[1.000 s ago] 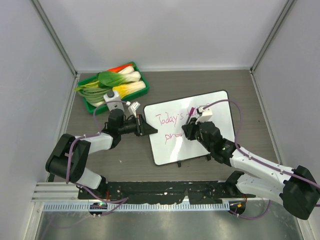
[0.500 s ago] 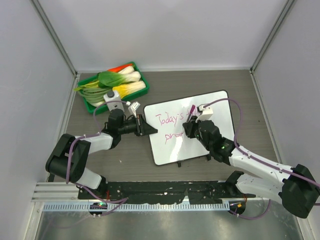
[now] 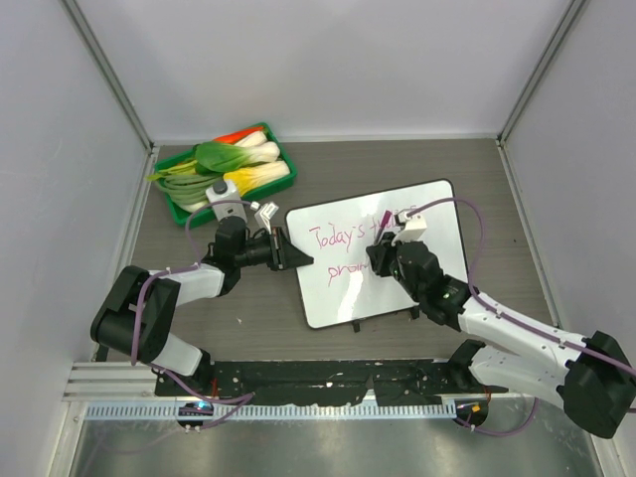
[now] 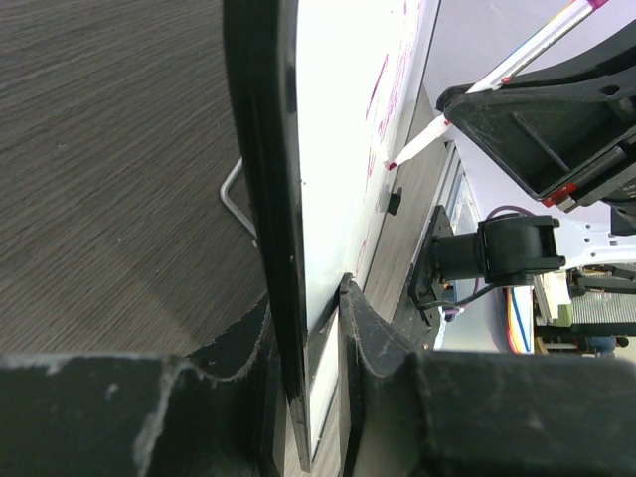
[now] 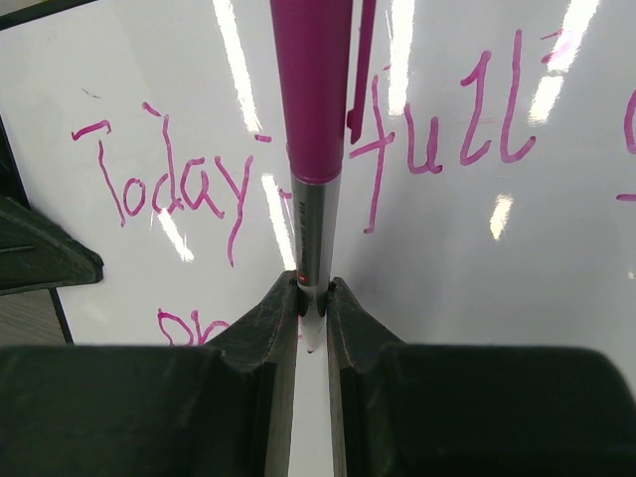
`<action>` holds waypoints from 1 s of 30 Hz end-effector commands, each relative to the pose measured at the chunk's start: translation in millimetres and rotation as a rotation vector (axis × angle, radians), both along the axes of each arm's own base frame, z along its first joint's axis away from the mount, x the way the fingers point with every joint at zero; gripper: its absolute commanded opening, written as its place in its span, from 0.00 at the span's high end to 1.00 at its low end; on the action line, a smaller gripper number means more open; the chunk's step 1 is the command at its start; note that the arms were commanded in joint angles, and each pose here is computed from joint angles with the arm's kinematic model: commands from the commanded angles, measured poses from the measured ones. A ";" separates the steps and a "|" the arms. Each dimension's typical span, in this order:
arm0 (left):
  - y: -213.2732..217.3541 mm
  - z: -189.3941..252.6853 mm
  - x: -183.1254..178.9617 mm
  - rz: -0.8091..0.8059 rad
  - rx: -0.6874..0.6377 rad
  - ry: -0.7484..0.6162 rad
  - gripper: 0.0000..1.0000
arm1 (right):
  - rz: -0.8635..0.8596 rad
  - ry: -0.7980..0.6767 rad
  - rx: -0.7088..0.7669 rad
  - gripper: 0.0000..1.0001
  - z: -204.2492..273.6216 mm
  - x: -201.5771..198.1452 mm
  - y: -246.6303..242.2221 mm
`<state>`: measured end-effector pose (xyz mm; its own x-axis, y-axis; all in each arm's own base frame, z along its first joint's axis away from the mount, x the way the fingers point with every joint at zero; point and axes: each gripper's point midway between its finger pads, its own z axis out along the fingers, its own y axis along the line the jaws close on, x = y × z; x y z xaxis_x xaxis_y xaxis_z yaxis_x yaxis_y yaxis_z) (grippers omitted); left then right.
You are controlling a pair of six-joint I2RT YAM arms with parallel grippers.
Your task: Write a sentence on the whiteboard
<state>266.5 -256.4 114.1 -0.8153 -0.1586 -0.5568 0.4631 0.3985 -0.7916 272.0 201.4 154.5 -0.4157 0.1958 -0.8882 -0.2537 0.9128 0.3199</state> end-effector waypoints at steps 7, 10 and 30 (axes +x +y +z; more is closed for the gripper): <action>21.1 -39.7 23.3 0.125 0.178 -0.050 1.00 | -0.005 0.022 0.001 0.99 -10.0 -9.1 -7.9; 20.7 -39.2 23.0 0.123 0.177 -0.052 1.00 | 0.002 -0.002 0.020 0.99 2.9 -6.5 -4.2; 21.0 -38.0 22.8 0.125 0.177 -0.056 1.00 | 0.073 -0.176 0.269 0.99 79.1 -3.0 -13.0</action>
